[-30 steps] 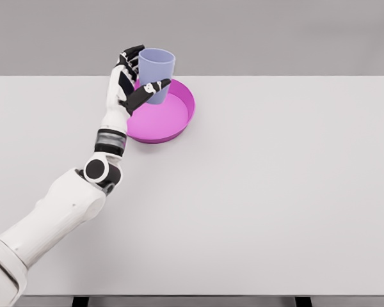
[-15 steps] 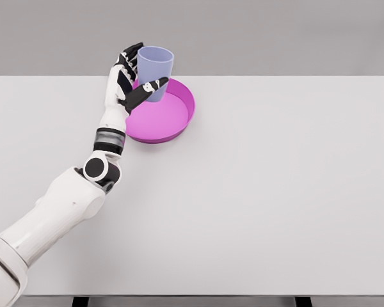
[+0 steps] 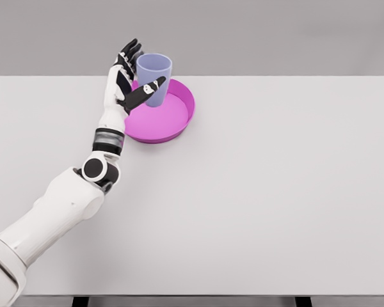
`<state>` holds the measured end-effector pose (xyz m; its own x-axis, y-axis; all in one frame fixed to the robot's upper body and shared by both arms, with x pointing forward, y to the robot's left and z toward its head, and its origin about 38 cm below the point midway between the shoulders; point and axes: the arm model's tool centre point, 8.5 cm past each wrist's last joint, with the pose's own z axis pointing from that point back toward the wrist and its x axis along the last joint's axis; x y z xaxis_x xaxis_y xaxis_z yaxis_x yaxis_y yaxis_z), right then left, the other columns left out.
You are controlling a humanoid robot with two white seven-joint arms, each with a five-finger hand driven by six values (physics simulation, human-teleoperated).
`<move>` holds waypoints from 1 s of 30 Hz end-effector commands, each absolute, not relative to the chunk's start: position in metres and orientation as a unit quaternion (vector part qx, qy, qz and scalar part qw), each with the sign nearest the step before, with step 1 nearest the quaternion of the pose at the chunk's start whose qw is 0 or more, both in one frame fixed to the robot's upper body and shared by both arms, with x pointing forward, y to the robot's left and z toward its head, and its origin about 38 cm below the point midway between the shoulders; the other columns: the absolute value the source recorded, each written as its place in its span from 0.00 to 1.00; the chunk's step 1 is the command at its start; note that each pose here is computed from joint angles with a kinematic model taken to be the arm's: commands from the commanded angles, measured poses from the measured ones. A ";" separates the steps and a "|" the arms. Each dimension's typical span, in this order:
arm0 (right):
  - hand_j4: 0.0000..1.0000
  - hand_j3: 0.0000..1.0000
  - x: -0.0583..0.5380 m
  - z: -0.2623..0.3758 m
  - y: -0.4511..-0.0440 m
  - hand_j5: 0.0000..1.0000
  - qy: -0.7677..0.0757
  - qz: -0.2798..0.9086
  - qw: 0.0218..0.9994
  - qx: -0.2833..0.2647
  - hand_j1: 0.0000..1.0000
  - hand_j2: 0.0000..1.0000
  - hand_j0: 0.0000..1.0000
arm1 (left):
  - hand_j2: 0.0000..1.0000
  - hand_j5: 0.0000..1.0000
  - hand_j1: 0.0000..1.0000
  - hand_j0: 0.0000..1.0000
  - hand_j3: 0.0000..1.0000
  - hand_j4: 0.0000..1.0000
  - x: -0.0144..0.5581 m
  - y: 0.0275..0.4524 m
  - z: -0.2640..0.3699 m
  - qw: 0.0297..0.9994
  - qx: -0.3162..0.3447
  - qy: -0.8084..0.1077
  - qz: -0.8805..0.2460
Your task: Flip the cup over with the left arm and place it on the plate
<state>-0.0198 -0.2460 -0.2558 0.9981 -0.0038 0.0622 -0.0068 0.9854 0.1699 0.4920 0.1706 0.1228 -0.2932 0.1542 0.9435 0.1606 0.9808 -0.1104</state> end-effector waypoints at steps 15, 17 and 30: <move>1.00 1.00 -0.020 -0.256 -0.246 1.00 -0.031 0.001 0.996 0.085 1.00 1.00 1.00 | 1.00 1.00 1.00 1.00 1.00 1.00 0.479 0.235 0.171 0.548 -0.090 -0.831 -0.016; 1.00 1.00 -0.020 -0.256 -0.246 1.00 -0.031 0.001 0.996 0.085 1.00 1.00 1.00 | 1.00 1.00 1.00 1.00 1.00 1.00 0.474 0.253 0.183 0.539 -0.081 -0.838 -0.031; 1.00 1.00 -0.020 -0.256 -0.246 1.00 -0.031 0.001 0.996 0.085 1.00 1.00 1.00 | 1.00 1.00 1.00 1.00 1.00 1.00 0.424 0.359 0.205 0.477 0.064 -0.769 -0.422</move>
<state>-0.0198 -0.2460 -0.2558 0.9981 -0.0038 0.0622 -0.0069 0.9854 0.1700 0.4291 0.3525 0.2049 -0.5214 -0.4419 0.7300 0.2774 0.7212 0.6347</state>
